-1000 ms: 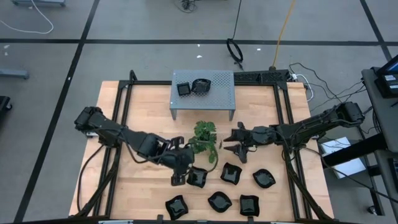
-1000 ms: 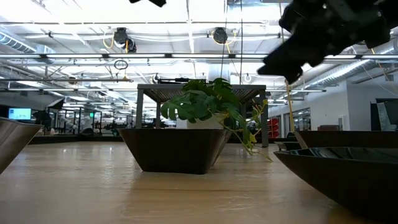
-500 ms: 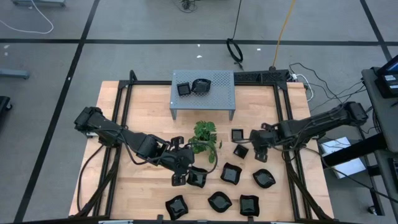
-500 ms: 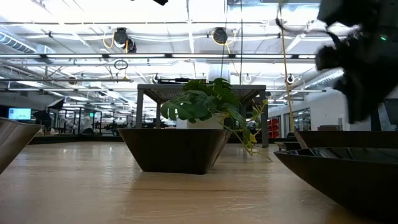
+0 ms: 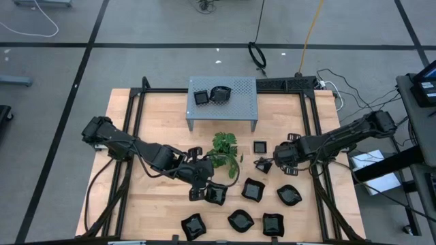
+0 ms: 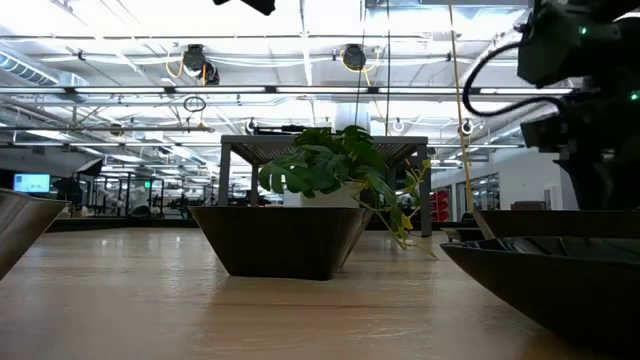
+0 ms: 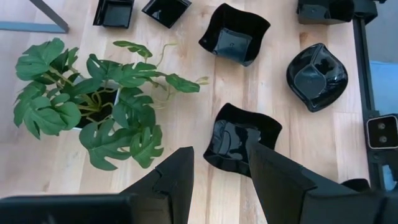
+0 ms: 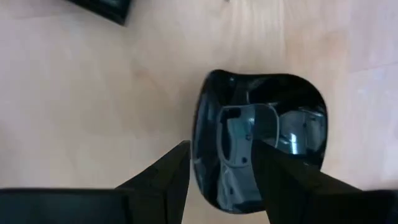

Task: Pick & Place Mini shaped plates
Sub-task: Stack the leaf shaped plate on top of the other black leaf shaped plate on the shelf

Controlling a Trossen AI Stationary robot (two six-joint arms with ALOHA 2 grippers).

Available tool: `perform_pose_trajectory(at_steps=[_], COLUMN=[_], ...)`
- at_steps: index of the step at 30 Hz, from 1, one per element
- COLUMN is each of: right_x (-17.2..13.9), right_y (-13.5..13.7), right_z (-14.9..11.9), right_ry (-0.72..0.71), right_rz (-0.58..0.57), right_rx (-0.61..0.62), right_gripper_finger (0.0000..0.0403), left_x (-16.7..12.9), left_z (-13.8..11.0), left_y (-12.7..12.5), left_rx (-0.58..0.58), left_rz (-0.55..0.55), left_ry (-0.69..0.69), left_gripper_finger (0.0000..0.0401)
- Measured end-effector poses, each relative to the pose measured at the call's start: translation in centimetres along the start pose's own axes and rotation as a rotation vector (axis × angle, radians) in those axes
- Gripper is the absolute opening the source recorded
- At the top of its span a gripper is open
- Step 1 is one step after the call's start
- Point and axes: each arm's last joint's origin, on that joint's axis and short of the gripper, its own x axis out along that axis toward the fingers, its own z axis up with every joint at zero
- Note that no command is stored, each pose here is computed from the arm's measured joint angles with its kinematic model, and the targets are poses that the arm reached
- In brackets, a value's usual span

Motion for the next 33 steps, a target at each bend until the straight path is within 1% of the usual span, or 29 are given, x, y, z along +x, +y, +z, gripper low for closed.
perform_pose_trajectory(at_steps=[4, 9, 14, 17, 19, 25, 29, 33], right_x=[0.5, 1.1, 1.7, 1.9, 1.9, 1.9, 1.8, 0.9], right_y=[0.3, 0.5, 0.7, 0.7, 0.7, 0.7, 0.7, 0.6], right_z=[0.3, 0.9, 1.1, 1.1, 1.2, 1.2, 1.2, 1.6], right_ry=[0.023, 0.015, 0.041, 0.053, 0.054, 0.052, 0.051, 0.038], right_rz=[-0.007, -0.026, -0.045, -0.051, -0.052, -0.051, -0.051, -0.054], right_rx=[-0.006, 0.002, 0.018, 0.015, 0.015, 0.016, 0.017, 0.023], right_gripper_finger=[0.0157, 0.0157, 0.0152, 0.0131, 0.0109, 0.0014, 0.0007, 0.0002], left_x=[0.0, 0.0, 0.0, 0.0, 0.0, 0.0, 0.0, 0.0], left_z=[0.0, 0.1, 0.0, 0.1, 0.0, 0.1, 0.0, 0.1], left_y=[0.1, 0.1, 0.1, 0.2, 0.2, 0.1, 0.2, 0.2], left_rx=[0.021, 0.021, 0.021, 0.021, 0.02, 0.019, 0.005, -0.003], left_rz=[0.002, 0.003, 0.003, 0.003, 0.003, 0.003, 0.003, 0.003], left_ry=[0.0, 0.0, 0.0, 0.0, 0.001, 0.001, 0.001, 0.001], left_gripper_finger=[0.0159, 0.0159, 0.0159, 0.0159, 0.0159, 0.0159, 0.0159, 0.0159])
